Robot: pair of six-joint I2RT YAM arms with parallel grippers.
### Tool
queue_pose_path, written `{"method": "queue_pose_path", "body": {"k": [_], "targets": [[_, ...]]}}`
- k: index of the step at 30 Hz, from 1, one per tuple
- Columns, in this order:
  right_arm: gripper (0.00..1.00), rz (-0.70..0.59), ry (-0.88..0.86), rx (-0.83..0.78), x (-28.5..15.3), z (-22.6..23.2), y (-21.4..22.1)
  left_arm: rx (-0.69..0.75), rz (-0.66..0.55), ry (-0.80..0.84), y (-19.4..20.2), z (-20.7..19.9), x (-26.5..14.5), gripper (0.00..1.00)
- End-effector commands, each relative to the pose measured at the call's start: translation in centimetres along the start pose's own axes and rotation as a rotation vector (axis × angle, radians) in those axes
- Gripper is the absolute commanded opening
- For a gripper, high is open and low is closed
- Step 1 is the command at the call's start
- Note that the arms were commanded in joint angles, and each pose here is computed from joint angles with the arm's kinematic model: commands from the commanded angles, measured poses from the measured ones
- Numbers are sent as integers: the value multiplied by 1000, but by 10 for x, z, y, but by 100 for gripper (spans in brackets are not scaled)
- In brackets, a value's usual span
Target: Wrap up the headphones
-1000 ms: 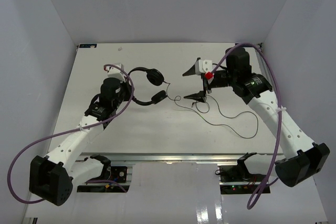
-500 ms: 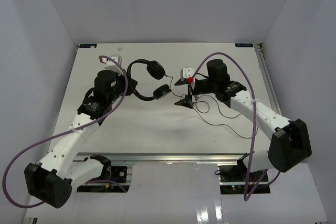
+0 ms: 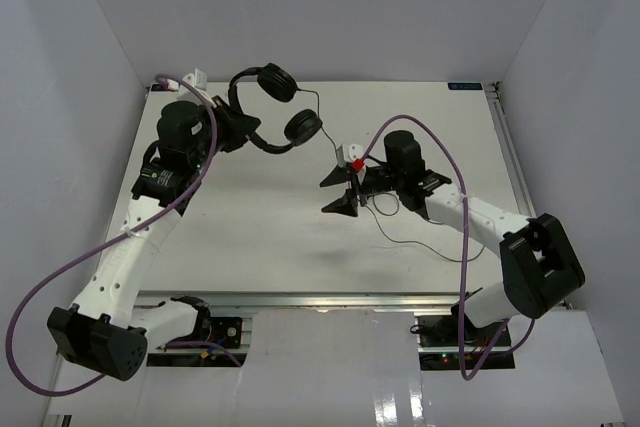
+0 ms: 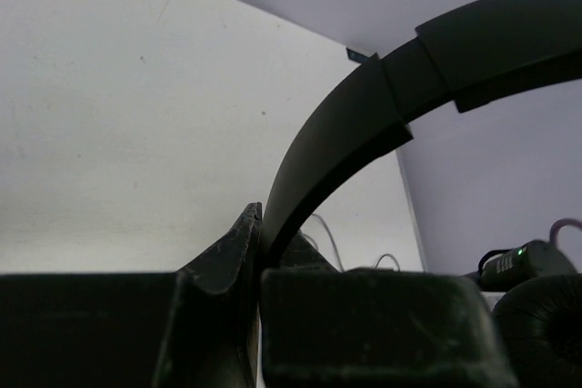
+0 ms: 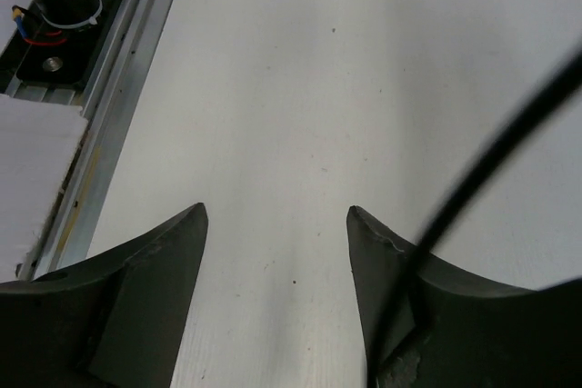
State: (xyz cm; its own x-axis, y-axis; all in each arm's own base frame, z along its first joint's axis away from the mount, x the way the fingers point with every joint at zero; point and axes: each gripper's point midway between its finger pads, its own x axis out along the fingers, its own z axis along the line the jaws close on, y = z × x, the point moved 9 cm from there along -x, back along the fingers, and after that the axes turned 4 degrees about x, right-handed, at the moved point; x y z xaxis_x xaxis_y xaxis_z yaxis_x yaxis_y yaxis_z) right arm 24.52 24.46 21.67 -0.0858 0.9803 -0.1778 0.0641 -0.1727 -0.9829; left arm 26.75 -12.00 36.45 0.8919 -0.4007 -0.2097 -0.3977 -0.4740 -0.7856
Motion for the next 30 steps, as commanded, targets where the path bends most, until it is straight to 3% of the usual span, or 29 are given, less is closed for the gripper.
{"method": "queue_pose_path", "body": {"k": [1, 12, 17, 19, 21, 23, 25, 27, 30], "targets": [[61, -114, -53, -44, -1, 4, -29, -123, -43, 114, -30, -14, 0, 0], [55, -127, -89, 49, -3, 20, -17, -264, -156, 146, -94, 9, 11, 0], [38, -86, -75, 74, 2, 23, -11, -342, -175, 130, -101, 19, 25, 0], [24, -36, -43, 92, 5, 21, -10, -371, -184, 83, -101, 28, 36, 0], [13, 62, 33, 89, 10, 17, -12, -375, -201, 27, -102, 38, 47, 0], [8, 126, 138, 51, 9, 4, -26, -353, -194, -23, -98, 49, 57, 0], [8, 336, 286, 11, 0, 0, -29, -253, -223, -122, -102, 64, 69, 0], [8, 548, 408, -139, -7, -6, -40, -175, -228, -218, -97, 76, 82, 0], [8, 808, 531, -336, -13, -11, -50, -28, -142, -268, -72, 79, 110, 0]]}}
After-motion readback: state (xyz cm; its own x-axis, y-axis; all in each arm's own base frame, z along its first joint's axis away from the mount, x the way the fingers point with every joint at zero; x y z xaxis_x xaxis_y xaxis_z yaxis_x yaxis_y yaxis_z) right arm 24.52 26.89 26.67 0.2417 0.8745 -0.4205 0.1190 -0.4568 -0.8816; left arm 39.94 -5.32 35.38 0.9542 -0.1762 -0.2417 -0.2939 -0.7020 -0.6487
